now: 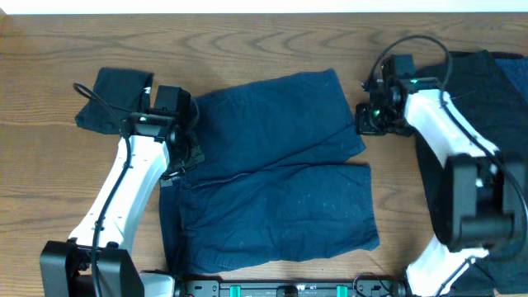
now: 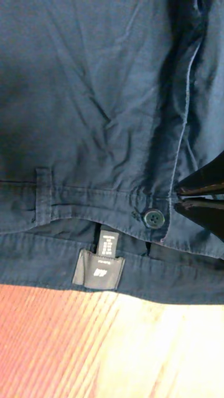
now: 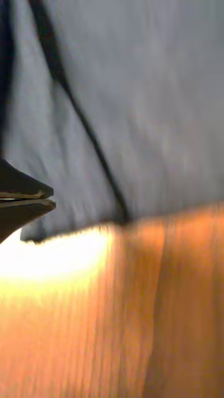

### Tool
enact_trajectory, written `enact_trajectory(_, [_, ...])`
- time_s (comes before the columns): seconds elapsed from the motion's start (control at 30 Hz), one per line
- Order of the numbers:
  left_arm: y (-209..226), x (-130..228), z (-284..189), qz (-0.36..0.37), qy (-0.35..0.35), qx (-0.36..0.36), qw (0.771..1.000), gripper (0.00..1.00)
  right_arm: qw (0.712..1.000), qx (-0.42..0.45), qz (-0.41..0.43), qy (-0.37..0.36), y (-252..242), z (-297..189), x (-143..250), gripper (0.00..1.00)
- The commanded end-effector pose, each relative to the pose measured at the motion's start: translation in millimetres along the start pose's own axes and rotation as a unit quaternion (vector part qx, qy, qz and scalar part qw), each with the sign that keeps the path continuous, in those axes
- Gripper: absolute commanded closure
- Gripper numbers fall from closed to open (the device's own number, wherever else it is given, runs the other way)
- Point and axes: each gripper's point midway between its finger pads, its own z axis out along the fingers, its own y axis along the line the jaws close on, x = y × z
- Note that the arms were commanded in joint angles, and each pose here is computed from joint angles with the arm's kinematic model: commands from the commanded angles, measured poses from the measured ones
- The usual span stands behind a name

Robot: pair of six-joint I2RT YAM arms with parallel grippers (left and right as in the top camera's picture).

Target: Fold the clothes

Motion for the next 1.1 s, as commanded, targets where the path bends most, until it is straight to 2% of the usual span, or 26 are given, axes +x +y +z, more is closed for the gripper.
enact_trajectory(0.0, [1.4,6.7,16.9,0.006,0.021,-0.004,1.0,0.94,0.995,-0.091,-0.023,-0.03,54.9,-39.5,-6.4,0.99])
enact_trajectory(0.2, [7.9,19.8,42.0,0.0,0.067,-0.032,0.997,0.94,0.995,-0.086,-0.022,0.052,76.3,-26.0,38.1,0.99])
enact_trajectory(0.43, [13.4,31.1,63.7,0.001,0.111,-0.057,0.992,0.94,0.992,-0.047,-0.067,0.098,94.6,-3.9,76.6,0.99])
enact_trajectory(0.57, [16.0,36.3,73.3,0.002,0.13,-0.068,0.989,0.94,0.993,0.002,-0.065,0.095,86.5,14.0,88.0,0.99])
enact_trajectory(0.77, [18.8,42.0,84.9,0.003,0.15,-0.081,0.985,0.94,0.992,0.005,-0.064,0.106,80.4,38.3,111.1,0.99])
enact_trajectory(0.9, [15.3,36.8,93.3,0.003,0.142,-0.076,0.987,0.94,0.993,0.008,-0.063,0.101,71.5,51.4,119.4,0.99])
enact_trajectory(1.07, [9.8,27.8,104.3,0.002,0.126,-0.067,0.99,0.94,0.994,0.058,-0.039,0.079,51.5,58.2,116.8,0.99])
